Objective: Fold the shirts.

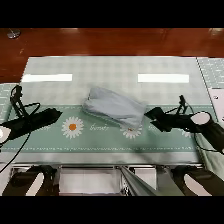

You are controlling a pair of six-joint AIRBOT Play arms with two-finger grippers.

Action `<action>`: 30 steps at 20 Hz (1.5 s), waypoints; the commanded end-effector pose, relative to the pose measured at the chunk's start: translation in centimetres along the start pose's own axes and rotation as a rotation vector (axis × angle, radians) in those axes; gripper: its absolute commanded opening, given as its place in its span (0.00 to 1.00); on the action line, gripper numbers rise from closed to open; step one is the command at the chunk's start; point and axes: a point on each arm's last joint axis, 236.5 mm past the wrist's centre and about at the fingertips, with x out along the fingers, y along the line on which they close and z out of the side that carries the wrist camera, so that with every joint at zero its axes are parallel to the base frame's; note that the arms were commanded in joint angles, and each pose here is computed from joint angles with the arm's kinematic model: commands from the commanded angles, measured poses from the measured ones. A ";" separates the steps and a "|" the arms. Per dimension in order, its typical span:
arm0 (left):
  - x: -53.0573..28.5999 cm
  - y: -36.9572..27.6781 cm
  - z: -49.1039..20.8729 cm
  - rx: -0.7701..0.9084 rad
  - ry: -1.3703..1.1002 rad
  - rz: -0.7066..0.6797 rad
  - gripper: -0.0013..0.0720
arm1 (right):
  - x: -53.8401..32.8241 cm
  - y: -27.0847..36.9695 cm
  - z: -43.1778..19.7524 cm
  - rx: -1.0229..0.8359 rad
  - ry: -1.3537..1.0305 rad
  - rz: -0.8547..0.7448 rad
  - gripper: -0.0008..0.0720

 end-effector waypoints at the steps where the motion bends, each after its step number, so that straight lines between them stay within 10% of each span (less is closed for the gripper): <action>1: 0.0 0.0 0.0 0.000 0.000 0.000 0.07 | 3.1 0.6 -0.7 0.034 0.119 0.048 0.87; 5: 0.0 0.0 0.0 -0.001 0.000 0.000 0.07 | 7.4 3.7 -1.1 -0.040 0.226 0.031 0.68; 7: 0.0 0.0 0.0 -0.001 0.002 0.000 0.07 | 8.5 6.6 -1.6 -0.137 0.295 0.054 0.15; 8: 0.0 0.0 -0.1 -0.001 0.005 0.000 0.07 | 8.2 8.7 -1.7 -0.231 0.325 0.084 0.04; 19: -0.3 -1.8 -0.2 -0.011 0.008 -0.075 0.07 | -17.8 25.0 12.1 -0.700 -0.116 -0.135 0.04; 30: -0.3 -2.6 -0.4 -0.032 0.017 -0.106 0.07 | -41.0 1.2 11.0 0.049 -0.507 -0.600 0.04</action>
